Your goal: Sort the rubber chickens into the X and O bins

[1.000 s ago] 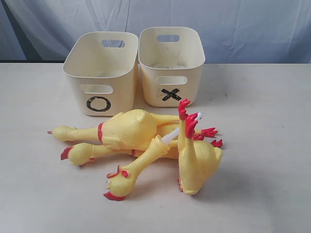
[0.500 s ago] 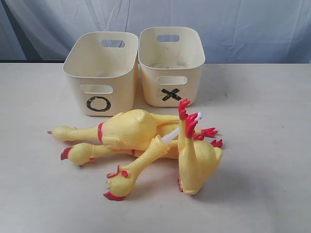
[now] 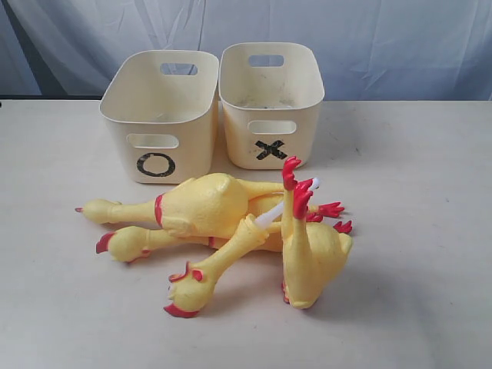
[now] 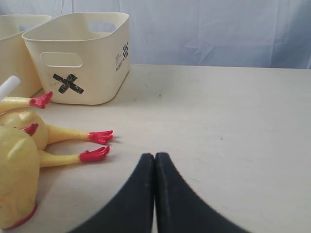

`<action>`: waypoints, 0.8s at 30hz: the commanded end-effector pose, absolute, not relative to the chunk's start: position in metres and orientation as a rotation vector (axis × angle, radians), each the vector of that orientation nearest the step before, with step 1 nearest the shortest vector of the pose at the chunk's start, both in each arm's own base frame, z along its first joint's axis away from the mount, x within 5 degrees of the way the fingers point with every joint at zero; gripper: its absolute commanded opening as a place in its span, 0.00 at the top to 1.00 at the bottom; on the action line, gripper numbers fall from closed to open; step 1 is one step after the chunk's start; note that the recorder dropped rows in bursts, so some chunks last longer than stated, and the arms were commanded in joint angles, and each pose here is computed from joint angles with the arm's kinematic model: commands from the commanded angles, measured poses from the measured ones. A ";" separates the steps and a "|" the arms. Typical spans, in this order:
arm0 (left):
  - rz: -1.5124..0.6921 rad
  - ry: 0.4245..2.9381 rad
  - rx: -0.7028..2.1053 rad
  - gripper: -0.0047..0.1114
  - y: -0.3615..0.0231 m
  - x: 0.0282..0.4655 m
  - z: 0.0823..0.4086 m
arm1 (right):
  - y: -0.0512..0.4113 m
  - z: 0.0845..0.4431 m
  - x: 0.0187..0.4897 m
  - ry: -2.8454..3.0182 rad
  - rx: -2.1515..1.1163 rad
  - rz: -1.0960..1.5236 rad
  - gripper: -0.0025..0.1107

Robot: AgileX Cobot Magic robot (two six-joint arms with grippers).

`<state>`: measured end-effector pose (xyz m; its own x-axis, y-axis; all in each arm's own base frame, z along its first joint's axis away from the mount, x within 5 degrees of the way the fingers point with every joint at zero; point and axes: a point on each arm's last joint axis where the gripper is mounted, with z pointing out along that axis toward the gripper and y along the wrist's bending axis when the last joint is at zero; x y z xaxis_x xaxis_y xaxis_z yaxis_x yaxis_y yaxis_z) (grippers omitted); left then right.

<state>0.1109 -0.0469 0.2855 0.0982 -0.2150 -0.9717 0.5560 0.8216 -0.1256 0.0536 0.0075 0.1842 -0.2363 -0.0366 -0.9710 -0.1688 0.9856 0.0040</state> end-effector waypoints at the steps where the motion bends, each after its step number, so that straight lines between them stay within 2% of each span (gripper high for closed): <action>1: -0.601 1.350 0.232 0.96 -0.044 0.114 0.290 | 0.008 0.184 0.054 1.796 -0.152 0.126 0.99; 6: -0.542 1.401 0.289 0.96 -0.044 0.114 0.284 | 0.008 0.184 0.054 1.796 -0.152 0.126 0.99; 12: -0.473 1.530 0.176 0.96 -0.035 0.121 0.274 | 0.008 0.184 0.054 1.796 -0.152 0.126 0.99; 20: -0.372 1.673 0.275 0.96 -0.035 0.127 0.273 | 0.008 0.185 0.054 1.794 -0.152 0.127 0.99; 24: -0.388 1.747 0.354 0.96 -0.039 0.136 0.277 | 0.008 0.185 0.054 1.794 -0.152 0.127 0.99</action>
<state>0.1302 -0.0359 0.2740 -0.1546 -0.0092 -0.9879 0.4051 0.9114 -0.0719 0.0536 0.0075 0.1842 -0.2367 -0.0348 -0.9710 -0.1684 0.9857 0.0057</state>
